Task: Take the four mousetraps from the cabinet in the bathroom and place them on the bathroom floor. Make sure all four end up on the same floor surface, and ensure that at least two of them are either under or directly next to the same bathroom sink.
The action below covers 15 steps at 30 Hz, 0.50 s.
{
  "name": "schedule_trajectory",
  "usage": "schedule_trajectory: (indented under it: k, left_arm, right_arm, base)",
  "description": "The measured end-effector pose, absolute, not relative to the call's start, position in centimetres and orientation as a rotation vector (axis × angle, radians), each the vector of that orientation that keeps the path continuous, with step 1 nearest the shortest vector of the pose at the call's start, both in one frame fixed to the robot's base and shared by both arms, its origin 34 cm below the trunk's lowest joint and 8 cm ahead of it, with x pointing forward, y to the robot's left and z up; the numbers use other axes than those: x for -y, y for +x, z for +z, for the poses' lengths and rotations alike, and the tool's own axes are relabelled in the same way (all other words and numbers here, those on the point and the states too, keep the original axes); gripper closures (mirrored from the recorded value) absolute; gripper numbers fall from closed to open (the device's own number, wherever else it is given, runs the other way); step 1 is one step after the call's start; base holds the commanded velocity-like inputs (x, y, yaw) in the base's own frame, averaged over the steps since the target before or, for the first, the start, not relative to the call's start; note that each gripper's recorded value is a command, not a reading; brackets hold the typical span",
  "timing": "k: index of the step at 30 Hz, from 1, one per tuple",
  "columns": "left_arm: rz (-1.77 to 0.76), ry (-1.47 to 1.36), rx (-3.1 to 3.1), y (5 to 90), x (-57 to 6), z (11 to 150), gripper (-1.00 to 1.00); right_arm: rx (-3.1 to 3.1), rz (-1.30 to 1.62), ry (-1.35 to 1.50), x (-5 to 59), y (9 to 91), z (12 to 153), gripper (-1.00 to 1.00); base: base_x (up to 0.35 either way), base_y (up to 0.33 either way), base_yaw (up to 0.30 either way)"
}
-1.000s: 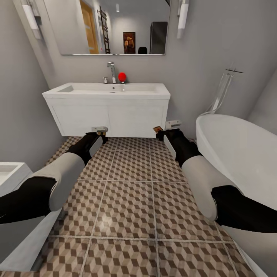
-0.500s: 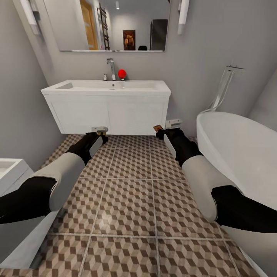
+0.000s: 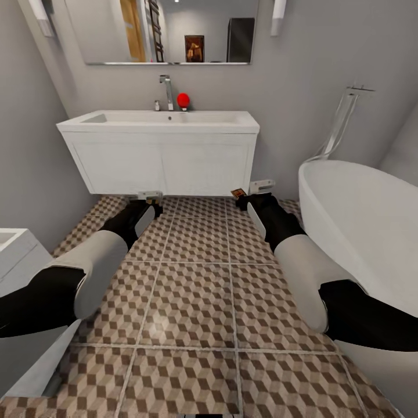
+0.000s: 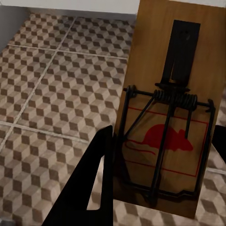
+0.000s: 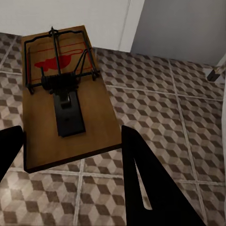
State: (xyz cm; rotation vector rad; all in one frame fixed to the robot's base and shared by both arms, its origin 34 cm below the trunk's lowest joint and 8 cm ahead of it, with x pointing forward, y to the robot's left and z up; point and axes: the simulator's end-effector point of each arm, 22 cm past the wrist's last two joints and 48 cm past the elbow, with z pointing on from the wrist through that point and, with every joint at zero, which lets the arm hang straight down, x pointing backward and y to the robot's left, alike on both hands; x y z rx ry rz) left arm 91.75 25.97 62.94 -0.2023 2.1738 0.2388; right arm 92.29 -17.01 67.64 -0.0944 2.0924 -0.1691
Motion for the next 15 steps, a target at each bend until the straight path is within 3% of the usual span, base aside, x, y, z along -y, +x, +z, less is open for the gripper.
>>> schedule_trajectory:
  k: [15]
  left_arm:
    - [0.244,-0.201,-2.198,91.0,-26.1,57.6,1.00]
  right_arm:
    - [-2.116,-0.168,-0.096,17.0,91.6,62.3,1.00]
  base:
    - [0.000,0.000,0.000]
